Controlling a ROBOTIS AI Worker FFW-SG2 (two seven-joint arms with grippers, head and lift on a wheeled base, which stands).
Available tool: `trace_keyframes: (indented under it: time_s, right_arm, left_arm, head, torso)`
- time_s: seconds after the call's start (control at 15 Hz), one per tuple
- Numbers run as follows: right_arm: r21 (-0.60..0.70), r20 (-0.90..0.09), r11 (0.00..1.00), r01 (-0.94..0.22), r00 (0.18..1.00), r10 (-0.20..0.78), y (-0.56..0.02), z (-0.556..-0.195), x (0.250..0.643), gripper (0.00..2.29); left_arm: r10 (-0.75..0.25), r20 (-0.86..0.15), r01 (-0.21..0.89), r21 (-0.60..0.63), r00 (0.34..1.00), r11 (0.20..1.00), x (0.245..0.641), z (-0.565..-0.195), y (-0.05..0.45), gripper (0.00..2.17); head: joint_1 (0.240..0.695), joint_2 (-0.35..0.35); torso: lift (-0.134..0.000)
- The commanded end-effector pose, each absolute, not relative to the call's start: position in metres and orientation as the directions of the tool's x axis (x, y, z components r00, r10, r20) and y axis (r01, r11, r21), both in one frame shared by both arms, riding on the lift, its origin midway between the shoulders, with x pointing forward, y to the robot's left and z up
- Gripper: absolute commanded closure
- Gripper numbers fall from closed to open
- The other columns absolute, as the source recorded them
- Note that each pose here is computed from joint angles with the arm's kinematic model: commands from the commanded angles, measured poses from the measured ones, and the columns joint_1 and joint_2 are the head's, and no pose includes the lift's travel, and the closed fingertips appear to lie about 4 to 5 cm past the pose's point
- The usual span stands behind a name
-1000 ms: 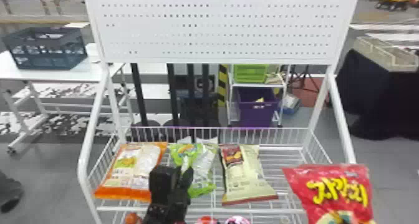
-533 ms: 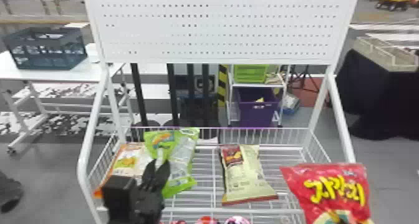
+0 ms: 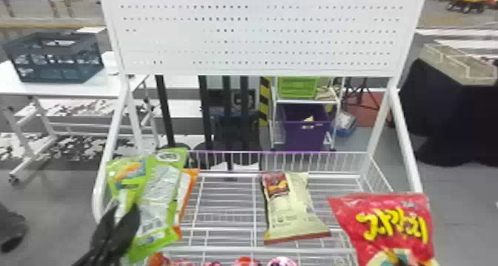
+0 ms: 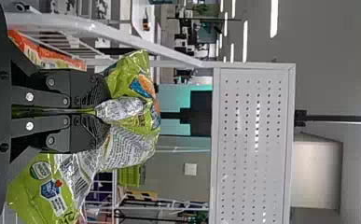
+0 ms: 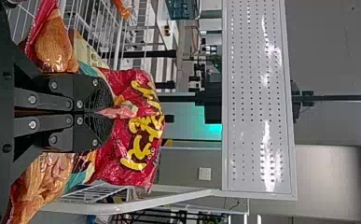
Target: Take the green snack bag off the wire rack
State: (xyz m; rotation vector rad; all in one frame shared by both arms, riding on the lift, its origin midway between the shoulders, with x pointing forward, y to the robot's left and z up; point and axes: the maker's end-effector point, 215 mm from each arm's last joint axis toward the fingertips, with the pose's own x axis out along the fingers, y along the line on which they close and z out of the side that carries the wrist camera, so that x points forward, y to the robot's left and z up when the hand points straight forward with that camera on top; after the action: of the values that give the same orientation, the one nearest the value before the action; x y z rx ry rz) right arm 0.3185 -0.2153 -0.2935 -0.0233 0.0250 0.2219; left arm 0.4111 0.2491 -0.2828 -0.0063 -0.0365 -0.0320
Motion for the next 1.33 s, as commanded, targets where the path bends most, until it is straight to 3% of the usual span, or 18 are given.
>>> trace_keyframes:
  time_s: [0.0,0.4,1.27]
  right_arm:
    - [-0.02,-0.03,0.975,-0.222,0.975,0.221,-0.215,-0.295,0.318,2.23]
    - [-0.015,-0.029,0.974,-0.227,0.974,0.227,-0.211,-0.296,0.319,2.23]
    - [-0.011,-0.022,0.973,-0.233,0.972,0.232,-0.206,-0.294,0.319,2.23]
  left_arm:
    - [0.027,0.089,-0.026,-0.017,0.996,1.0,0.393,-0.265,0.284,2.01]
    - [0.119,0.144,-0.118,-0.011,0.983,0.993,0.354,-0.242,0.348,2.01]
    - [0.111,0.13,-0.11,-0.013,0.985,0.994,0.346,-0.246,0.341,2.01]
  head:
    - [0.499,0.0]
    - [0.499,0.0]
    - [0.499,0.0]
  torso:
    - [0.0]
    - [0.0]
    - [0.0]
